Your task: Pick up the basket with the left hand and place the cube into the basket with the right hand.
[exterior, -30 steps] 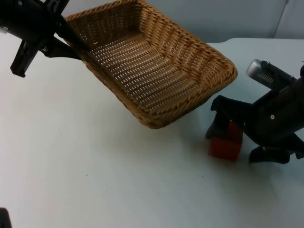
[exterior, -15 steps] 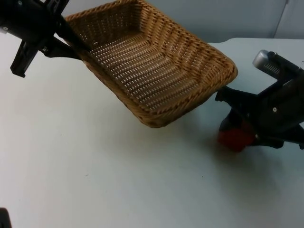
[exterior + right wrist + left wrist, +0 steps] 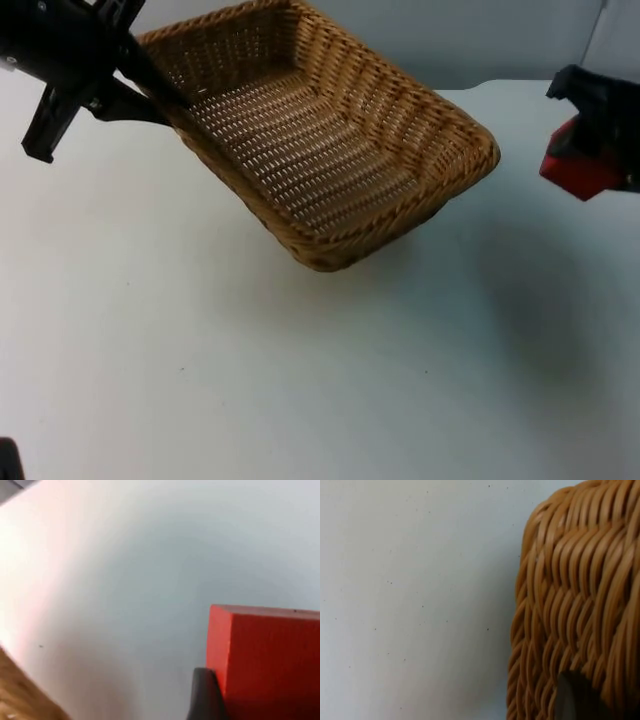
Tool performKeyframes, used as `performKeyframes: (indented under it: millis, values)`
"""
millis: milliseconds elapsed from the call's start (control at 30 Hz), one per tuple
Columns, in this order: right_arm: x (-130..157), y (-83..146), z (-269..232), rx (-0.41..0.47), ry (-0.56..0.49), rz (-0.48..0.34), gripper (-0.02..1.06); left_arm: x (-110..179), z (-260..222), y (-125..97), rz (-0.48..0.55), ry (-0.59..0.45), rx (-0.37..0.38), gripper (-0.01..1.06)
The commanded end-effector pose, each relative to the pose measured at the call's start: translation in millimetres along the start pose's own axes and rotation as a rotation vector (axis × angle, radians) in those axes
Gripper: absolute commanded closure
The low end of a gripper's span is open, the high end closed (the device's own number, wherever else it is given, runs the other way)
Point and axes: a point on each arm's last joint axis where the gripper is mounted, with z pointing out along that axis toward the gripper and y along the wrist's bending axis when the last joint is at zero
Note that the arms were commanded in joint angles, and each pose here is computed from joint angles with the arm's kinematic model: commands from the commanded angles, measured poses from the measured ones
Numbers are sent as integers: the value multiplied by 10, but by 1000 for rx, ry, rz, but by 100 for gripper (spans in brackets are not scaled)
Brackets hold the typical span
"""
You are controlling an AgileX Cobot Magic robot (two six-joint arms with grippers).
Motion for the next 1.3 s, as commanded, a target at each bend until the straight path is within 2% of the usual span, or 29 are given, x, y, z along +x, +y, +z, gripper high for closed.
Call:
performKeyframes:
  millis: [0, 33, 100, 133, 167, 267, 300, 333, 400, 433, 567, 633, 700, 833, 933, 1000, 1067, 1133, 1167, 1233, 1267]
  values:
    - [-99, 43, -116, -24, -46, -68, 104, 19, -49, -104, -2, 1, 38, 105]
    - [-162, 91, -167, -39, -60, -136, 104, 19, -49, -104, -2, 1, 38, 105]
    - [-207, 206, -231, -61, -17, -262, 104, 19, -49, -104, -2, 1, 38, 105]
    - [-207, 206, -231, -61, -17, -262, 104, 19, -49, -104, -2, 1, 38, 105]
    - [-250, 291, -257, -69, -2, -358, 104, 19, -49, -104, -2, 1, 38, 105]
    - [-332, 602, -344, -113, -5, -519, 104, 19, -49, -104, -2, 1, 38, 105]
    - [-332, 602, -344, -113, -5, -519, 104, 19, -49, -104, -2, 1, 38, 105]
    - [-384, 783, -398, -147, -47, -573, 104, 19, -49, -104, -2, 1, 38, 105]
    - [-415, 1045, -480, -204, -101, -632, 104, 19, -49, -104, -2, 1, 38, 105]
    - [-415, 1045, -480, -204, -101, -632, 104, 19, -49, -104, -2, 1, 38, 105]
    - [-404, 1486, -490, -292, -135, -685, 104, 19, -49, -104, -2, 1, 38, 105]
    - [-363, 1575, -442, -304, -124, -699, 104, 19, -49, -104, -2, 1, 38, 105]
    - [-225, 1729, -292, -315, -62, -732, 104, 19, -49, -105, -2, 1, 38, 105]
    - [-44, 1805, -121, -307, 27, -751, 104, 19, -49, -105, -2, 1, 38, 105]
    - [118, 1778, 45, -278, 115, -757, 104, 19, -49, -105, -2, 1, 38, 105]
    - [154, 1766, 82, -270, 135, -759, 103, 19, -49, -105, -2, 1, 38, 105]
    - [208, 1738, 154, -256, 165, -763, 93, 19, -49, -105, -2, 1, 38, 105]
    - [227, 1729, 184, -252, 174, -760, 73, 19, -49, -105, -2, 1, 38, 105]
    - [227, 1729, 184, -252, 174, -760, 73, 19, -49, -105, -2, 1, 38, 105]
    - [213, 1739, 176, -254, 163, -728, 52, 19, -49, -105, -2, 1, 38, 105]
    - [198, 1749, 162, -256, 158, -708, 47, 19, -49, -105, -2, 1, 38, 105]
